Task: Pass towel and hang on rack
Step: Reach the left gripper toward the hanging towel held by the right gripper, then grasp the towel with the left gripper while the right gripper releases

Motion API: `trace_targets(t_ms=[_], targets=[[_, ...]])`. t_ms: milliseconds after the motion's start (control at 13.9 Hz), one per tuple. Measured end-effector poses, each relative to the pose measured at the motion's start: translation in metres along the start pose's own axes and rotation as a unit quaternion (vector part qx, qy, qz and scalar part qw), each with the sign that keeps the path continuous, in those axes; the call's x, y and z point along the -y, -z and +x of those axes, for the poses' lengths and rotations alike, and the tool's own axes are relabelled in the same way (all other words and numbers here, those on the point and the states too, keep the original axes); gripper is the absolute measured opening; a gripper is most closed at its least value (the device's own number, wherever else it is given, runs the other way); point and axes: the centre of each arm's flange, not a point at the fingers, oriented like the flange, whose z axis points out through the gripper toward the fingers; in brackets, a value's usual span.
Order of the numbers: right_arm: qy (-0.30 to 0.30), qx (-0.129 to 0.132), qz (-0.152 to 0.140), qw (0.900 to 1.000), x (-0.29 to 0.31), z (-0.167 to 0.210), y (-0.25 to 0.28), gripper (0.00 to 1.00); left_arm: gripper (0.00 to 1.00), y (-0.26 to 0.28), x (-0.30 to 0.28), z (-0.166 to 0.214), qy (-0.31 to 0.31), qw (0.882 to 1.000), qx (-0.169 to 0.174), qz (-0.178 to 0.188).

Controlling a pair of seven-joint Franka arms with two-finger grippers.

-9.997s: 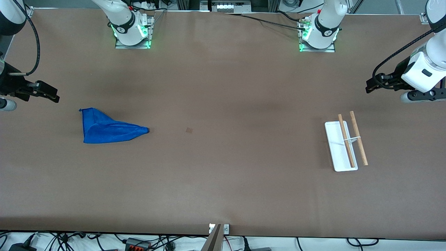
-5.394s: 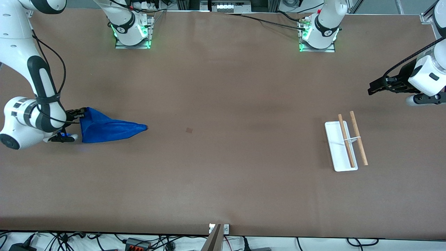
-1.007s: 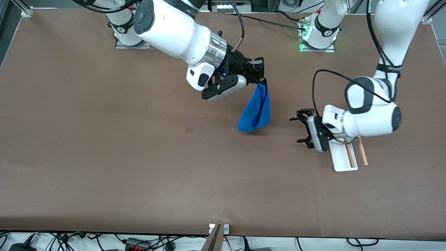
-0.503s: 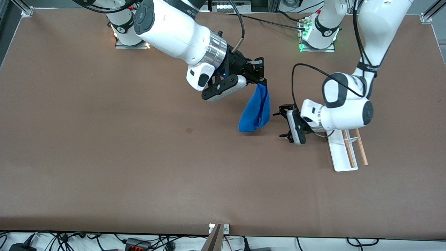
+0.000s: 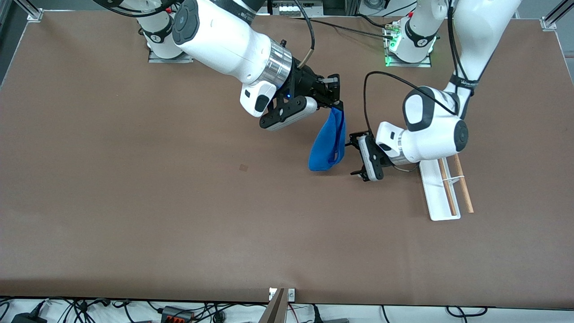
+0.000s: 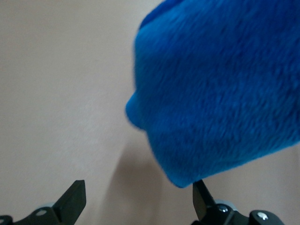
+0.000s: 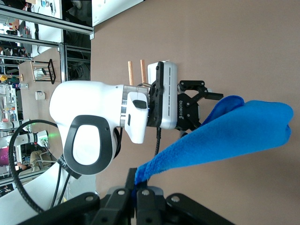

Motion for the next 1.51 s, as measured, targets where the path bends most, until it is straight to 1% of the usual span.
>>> trace_targets(t_ms=[360, 503, 791, 863, 935, 1007, 1079, 1151, 1438, 1510], targets=[[0.000, 0.000, 0.000, 1.000, 0.000, 0.000, 0.000, 0.02, 1.00, -0.011, -0.013, 0.009, -0.006, 1.000, -0.004, -0.011], [0.000, 0.000, 0.000, 1.000, 0.000, 0.000, 0.000, 0.02, 0.96, -0.013, -0.017, 0.011, -0.008, 1.000, -0.004, -0.013], [0.000, 0.000, 0.000, 1.000, -0.001, 0.001, 0.000, 0.02, 0.52, -0.014, -0.019, 0.018, -0.009, 1.000, -0.013, -0.001], [0.000, 0.000, 0.000, 1.000, -0.001, 0.001, 0.000, 0.02, 0.44, -0.014, -0.020, 0.019, -0.008, 1.000, -0.014, -0.001], [0.000, -0.001, 0.000, 1.000, -0.001, 0.001, 0.000, 0.02, 0.32, -0.015, -0.021, 0.019, -0.006, 1.000, -0.014, -0.001], [0.000, -0.001, 0.000, 1.000, -0.001, 0.001, 0.000, 0.02, 0.22, -0.015, -0.021, 0.020, -0.003, 1.000, -0.014, -0.002], [0.000, -0.001, 0.000, 1.000, -0.001, 0.001, 0.000, 0.02, 0.11, -0.016, -0.022, 0.019, 0.001, 1.000, -0.013, -0.003], [0.000, -0.001, -0.001, 1.000, -0.001, 0.001, 0.000, 0.02, 0.03, -0.018, -0.022, 0.018, 0.005, 1.000, -0.012, -0.004], [-0.002, 0.000, -0.002, 1.000, -0.002, 0.002, -0.001, 0.02, 0.03, -0.018, -0.022, 0.016, 0.038, 0.999, -0.011, -0.006], [-0.002, 0.000, -0.003, 1.000, -0.004, 0.003, -0.002, 0.08, 0.03, -0.015, -0.021, 0.015, 0.050, 0.999, -0.010, -0.009]])
